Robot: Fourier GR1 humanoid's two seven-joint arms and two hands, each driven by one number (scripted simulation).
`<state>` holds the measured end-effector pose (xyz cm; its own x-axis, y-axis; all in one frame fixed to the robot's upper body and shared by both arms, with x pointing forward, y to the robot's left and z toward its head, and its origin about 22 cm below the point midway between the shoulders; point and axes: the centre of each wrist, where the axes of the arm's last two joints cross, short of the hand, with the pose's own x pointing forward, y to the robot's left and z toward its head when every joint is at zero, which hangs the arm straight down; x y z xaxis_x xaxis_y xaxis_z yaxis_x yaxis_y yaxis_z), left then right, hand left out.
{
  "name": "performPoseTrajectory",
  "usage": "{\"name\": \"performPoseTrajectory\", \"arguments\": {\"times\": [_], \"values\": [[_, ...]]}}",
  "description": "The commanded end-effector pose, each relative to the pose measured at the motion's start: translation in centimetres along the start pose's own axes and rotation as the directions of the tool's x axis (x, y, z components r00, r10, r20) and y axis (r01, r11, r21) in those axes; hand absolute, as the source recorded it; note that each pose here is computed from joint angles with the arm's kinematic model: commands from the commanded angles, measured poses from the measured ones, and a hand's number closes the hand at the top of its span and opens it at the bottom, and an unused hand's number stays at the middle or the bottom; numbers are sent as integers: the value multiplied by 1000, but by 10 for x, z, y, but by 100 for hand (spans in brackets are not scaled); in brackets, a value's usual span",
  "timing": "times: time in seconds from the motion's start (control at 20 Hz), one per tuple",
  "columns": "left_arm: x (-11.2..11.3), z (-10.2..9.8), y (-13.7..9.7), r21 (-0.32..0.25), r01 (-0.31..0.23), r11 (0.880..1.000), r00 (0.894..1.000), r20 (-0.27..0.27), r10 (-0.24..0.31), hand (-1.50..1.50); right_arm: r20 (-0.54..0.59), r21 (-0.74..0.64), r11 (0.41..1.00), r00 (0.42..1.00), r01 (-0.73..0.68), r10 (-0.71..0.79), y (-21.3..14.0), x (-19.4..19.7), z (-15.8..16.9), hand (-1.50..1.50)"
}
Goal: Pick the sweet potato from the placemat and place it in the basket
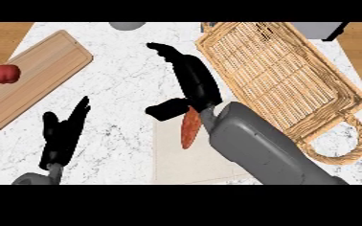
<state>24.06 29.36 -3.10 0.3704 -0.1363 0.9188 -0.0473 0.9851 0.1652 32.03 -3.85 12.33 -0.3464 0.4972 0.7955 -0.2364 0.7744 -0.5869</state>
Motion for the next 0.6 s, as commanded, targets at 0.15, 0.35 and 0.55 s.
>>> {"name": "performPoseTrajectory", "arguments": {"times": [0.15,0.35,0.55], "values": [[-43,20,13,29,-19,999,979,-201,24,0,-110,50,915,908,-401,404,-69,65,-22,-150],[-47,29,4,5,-18,1000,981,-194,19,0,-131,158,867,861,-472,492,-98,114,-19,-150],[-43,26,18,14,-14,1000,981,-191,17,0,-161,369,801,817,-471,554,-124,126,-18,-150]]}}
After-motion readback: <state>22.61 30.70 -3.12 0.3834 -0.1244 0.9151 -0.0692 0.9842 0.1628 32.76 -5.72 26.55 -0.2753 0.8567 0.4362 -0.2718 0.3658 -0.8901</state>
